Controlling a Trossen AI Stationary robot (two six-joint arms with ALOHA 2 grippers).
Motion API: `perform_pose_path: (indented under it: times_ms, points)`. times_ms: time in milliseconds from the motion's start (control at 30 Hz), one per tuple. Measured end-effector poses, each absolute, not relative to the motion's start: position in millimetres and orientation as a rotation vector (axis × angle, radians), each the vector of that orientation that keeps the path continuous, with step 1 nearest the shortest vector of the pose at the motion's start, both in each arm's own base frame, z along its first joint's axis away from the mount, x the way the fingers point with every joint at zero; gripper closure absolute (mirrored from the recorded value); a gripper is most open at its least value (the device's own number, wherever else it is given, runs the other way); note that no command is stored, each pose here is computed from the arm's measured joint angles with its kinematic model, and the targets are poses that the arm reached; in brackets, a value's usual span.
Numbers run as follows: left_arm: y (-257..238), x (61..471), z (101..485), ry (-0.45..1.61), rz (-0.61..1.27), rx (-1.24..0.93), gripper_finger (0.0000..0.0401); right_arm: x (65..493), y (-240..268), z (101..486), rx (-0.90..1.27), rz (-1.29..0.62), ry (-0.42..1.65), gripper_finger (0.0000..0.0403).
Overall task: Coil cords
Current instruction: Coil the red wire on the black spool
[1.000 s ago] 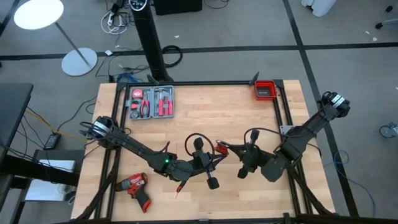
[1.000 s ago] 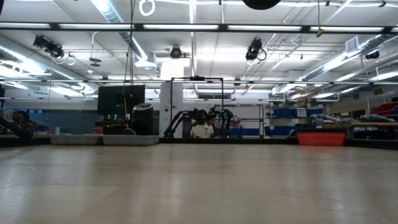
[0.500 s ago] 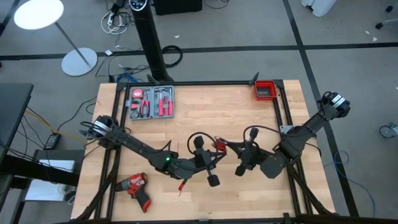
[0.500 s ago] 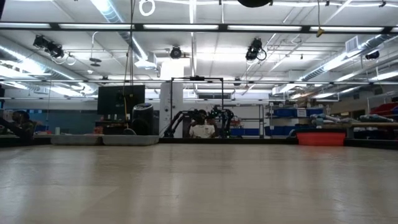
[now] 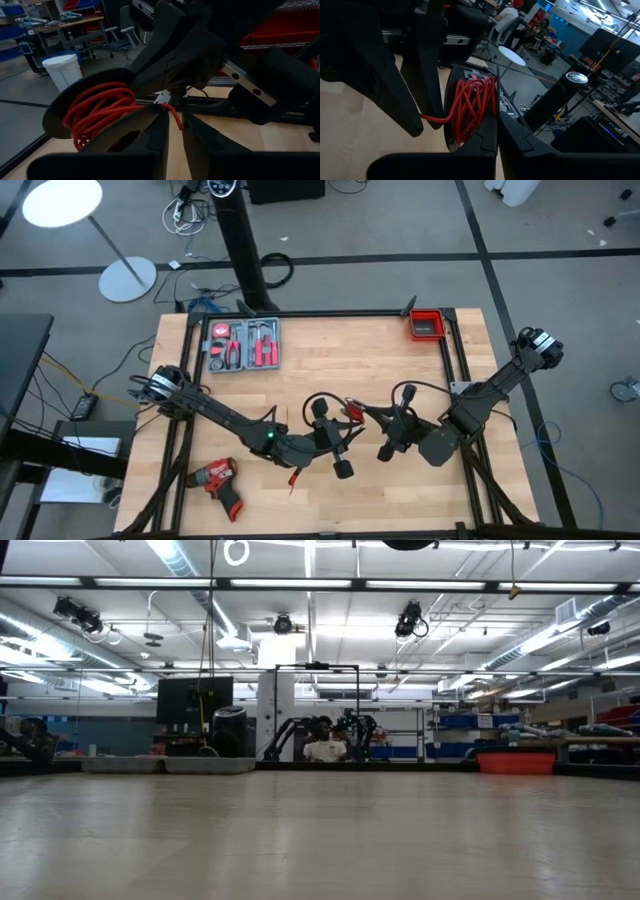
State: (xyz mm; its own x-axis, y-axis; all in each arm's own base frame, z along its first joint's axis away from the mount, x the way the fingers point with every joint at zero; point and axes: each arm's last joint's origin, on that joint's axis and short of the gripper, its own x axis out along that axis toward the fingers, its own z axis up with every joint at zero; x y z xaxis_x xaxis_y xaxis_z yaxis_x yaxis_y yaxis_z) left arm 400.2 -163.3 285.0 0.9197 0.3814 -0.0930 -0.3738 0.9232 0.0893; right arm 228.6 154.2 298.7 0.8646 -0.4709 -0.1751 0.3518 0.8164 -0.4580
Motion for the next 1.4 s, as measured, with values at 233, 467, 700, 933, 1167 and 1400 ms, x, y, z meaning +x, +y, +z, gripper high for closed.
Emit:
perform_pose_path:
  times_ms: [233,467,700,933,1167,1400]
  points:
    - [-164,400,283,0.119,0.362,0.05,0.0344,229,154,299,-0.428,-0.444,0.288,0.0403]
    - [-165,401,283,0.124,0.332,0.029,0.0343,230,155,301,-0.418,-0.444,0.272,0.0402]
    - [-167,401,283,0.118,0.286,-0.013,0.0343,230,155,303,-0.428,-0.467,0.264,0.0402]
    - [-175,397,282,0.12,0.275,-0.065,0.0343,227,156,302,-0.447,-0.492,0.266,0.0402]
    - [-175,398,270,0.163,0.303,-0.149,0.0343,215,168,305,-0.468,-0.519,0.235,0.0402]
    - [-176,413,246,0.153,0.293,-0.167,0.0343,211,177,314,-0.464,-0.516,0.191,0.0402]
